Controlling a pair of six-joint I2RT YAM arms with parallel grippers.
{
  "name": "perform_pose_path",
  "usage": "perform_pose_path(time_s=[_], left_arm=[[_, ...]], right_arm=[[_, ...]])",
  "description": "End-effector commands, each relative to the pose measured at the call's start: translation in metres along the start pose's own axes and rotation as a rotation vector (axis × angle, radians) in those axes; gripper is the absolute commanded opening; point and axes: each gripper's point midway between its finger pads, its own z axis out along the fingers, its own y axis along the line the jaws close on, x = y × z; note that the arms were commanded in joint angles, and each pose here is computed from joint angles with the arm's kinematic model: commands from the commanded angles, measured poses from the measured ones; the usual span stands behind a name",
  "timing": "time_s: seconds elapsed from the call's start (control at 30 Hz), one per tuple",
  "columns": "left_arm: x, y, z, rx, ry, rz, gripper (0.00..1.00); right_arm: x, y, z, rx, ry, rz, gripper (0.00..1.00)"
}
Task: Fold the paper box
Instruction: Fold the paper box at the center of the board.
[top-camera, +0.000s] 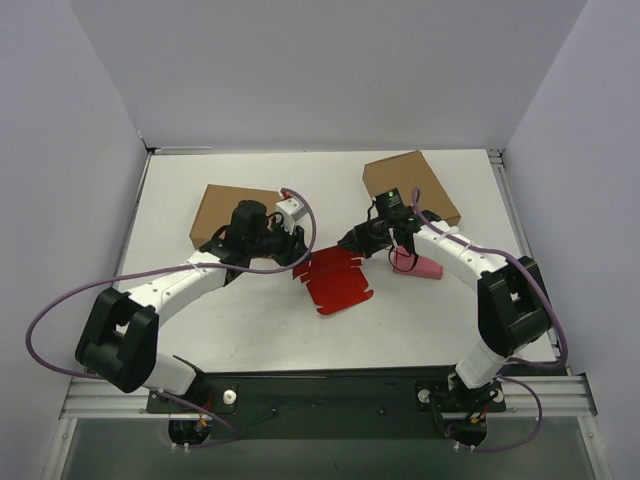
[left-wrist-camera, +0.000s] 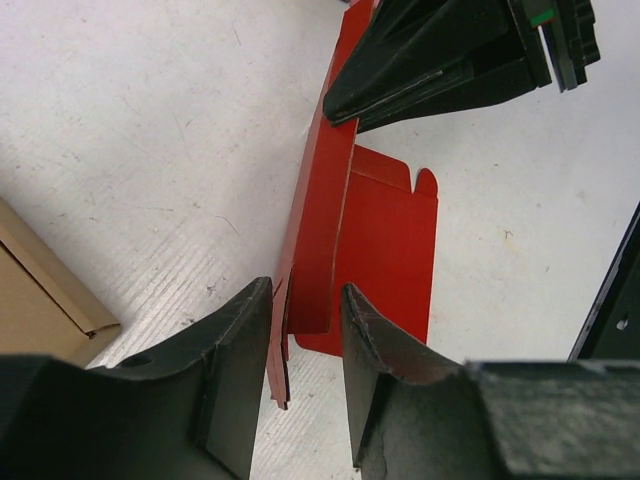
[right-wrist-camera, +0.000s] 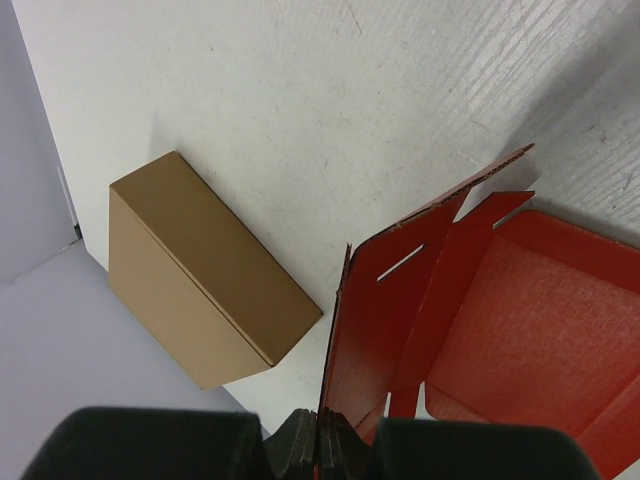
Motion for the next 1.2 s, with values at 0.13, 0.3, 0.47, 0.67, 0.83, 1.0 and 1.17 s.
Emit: perform_pose_path(time_s=[0.13,0.3,0.47,0.67,0.83,1.0,1.17], left_arm=[[-0.033,0.004,-0.008,-0.053,-0.088,0.043,0.41],[-0.053,0.007,-0.019,-0.061,-0.154,0.013,0.41],[-0.056,0.015,-0.016,-0.083,-0.168,-0.013,0.4],[-0.045,0.016,-0.01,-0.082,-0.12,-0.009,0.4],[-0.03,0.007,-0.009,-0.062,-0.083,0.009,0.39],[-0.019,0.001,-0.006,-0.049,-0.051,0.027,0.39],[-0.007,-0.002,-0.005,-0.06,-0.001,0.037,0.38]], right_arm=[[0.0,-0.004,0.0,0.016,-0.012,-0.006,0.0],[0.0,-0.003,-0.002,0.012,-0.013,-0.008,0.0],[0.0,-0.002,-0.003,0.007,-0.012,-0.011,0.0],[0.0,-0.001,-0.003,0.006,-0.012,-0.013,0.0],[0.0,-0.003,-0.002,0.01,-0.013,-0.013,0.0],[0.0,-0.003,-0.003,0.01,-0.012,-0.013,0.0],[0.001,-0.004,-0.002,0.014,-0.011,-0.012,0.0]])
